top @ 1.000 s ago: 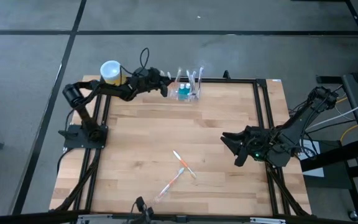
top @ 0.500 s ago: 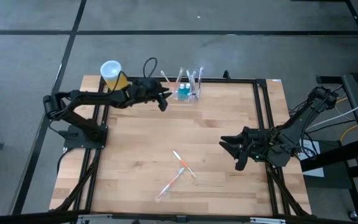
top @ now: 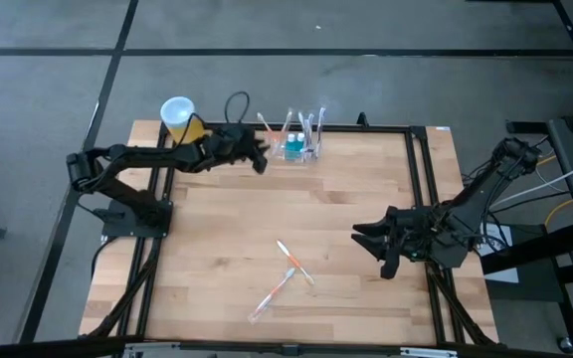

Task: Pick & Place toothbrushing station
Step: Put the orange toothbrush into the left section of the transparent organizer

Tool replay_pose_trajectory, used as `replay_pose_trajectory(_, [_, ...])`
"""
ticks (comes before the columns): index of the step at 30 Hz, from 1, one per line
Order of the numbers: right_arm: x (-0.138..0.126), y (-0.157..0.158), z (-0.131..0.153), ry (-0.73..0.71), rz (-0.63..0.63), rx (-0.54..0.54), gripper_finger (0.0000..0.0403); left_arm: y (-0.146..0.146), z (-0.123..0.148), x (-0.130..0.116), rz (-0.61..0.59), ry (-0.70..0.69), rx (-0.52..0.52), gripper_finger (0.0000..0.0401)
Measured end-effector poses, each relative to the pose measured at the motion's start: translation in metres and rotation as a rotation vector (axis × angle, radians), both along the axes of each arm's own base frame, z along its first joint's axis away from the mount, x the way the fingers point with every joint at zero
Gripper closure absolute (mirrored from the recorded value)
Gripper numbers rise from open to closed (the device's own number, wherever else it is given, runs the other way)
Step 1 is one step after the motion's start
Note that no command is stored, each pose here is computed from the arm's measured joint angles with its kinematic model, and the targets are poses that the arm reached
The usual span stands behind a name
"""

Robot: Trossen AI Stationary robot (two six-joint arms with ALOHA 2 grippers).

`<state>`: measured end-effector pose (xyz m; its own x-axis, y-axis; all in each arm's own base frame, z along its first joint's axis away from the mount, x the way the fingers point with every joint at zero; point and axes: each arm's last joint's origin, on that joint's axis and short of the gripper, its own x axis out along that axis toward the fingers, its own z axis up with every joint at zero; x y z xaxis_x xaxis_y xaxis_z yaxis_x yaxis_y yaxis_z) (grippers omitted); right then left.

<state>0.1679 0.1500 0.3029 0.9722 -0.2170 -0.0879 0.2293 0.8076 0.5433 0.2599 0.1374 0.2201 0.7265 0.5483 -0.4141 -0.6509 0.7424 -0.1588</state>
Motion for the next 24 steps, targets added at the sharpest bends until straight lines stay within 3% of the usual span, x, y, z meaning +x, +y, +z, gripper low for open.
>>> replay_pose_trajectory(4, [-0.004,0.004,-0.001,0.006,0.023,-0.008,0.0254,-0.033,-0.013,0.005,-0.163,0.113,-0.139,0.0279])
replay_pose_trajectory(8, [-0.005,0.004,-0.002,0.018,0.019,-0.031,0.0254,-0.087,-0.017,0.019,-0.331,0.143,-0.199,0.0278])
replay_pose_trajectory(13, [-0.006,0.005,-0.004,0.039,0.038,-0.054,0.0254,-0.149,-0.021,0.024,-0.379,0.156,-0.198,0.0278])
replay_pose_trajectory(19, [-0.006,0.005,-0.008,0.067,0.063,-0.067,0.0254,-0.204,-0.019,0.042,-0.514,0.148,-0.239,0.0278])
replay_pose_trajectory(24, [-0.007,0.007,-0.019,0.149,0.158,0.026,0.0254,-0.223,-0.029,0.055,-0.496,0.358,-0.266,0.0278])
